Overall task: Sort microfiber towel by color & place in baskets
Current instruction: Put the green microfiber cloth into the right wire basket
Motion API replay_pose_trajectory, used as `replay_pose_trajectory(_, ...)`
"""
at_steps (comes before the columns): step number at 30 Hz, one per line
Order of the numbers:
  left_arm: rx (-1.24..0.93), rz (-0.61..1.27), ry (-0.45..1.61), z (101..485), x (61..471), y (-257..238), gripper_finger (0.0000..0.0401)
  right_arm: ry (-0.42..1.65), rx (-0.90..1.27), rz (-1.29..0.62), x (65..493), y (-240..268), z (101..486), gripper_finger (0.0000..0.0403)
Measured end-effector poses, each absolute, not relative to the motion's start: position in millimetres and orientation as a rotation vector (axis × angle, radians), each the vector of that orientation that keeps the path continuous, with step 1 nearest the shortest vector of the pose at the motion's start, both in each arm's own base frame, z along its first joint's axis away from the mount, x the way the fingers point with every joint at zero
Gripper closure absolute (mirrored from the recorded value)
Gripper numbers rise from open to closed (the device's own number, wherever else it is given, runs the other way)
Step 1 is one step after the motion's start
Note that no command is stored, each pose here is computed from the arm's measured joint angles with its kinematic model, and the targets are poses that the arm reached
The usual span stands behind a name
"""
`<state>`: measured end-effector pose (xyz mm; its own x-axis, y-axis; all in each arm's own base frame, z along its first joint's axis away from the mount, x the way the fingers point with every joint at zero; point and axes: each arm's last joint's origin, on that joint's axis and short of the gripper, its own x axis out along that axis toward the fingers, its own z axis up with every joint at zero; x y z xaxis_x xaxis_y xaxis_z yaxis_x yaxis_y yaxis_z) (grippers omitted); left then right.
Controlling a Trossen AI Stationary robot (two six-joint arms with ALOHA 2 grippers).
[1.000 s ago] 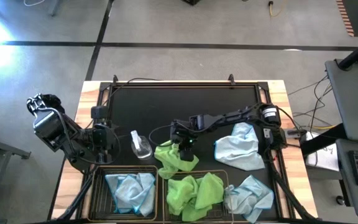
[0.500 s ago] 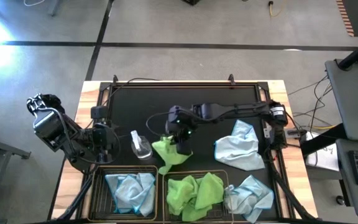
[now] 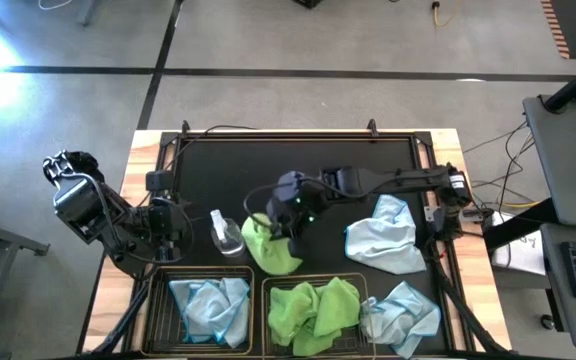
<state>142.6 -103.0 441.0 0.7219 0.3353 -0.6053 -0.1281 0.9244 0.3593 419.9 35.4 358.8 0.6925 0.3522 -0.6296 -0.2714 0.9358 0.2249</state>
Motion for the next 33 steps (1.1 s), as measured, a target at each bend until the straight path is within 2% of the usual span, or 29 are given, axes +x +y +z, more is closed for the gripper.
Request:
replay_pose_trajectory(13, 0.263, 0.276, 0.715, 441, 143, -103, 0.0298, 0.664, 0.058, 0.515, 402, 116, 383, 0.0394)
replay_pose_trajectory(18, 0.238, 0.285, 0.711, 441, 143, -103, 0.0298, 0.597, -0.019, 0.44, 393, 140, 399, 0.0394)
replay_pose_trajectory(24, 0.215, 0.292, 0.707, 441, 143, -103, 0.0298, 0.45, -0.113, 0.283, 381, 152, 437, 0.0394)
replay_pose_trajectory(33, 0.174, 0.281, 0.727, 439, 144, -106, 0.0298, 0.281, -0.054, 0.146, 360, 150, 488, 0.0394)
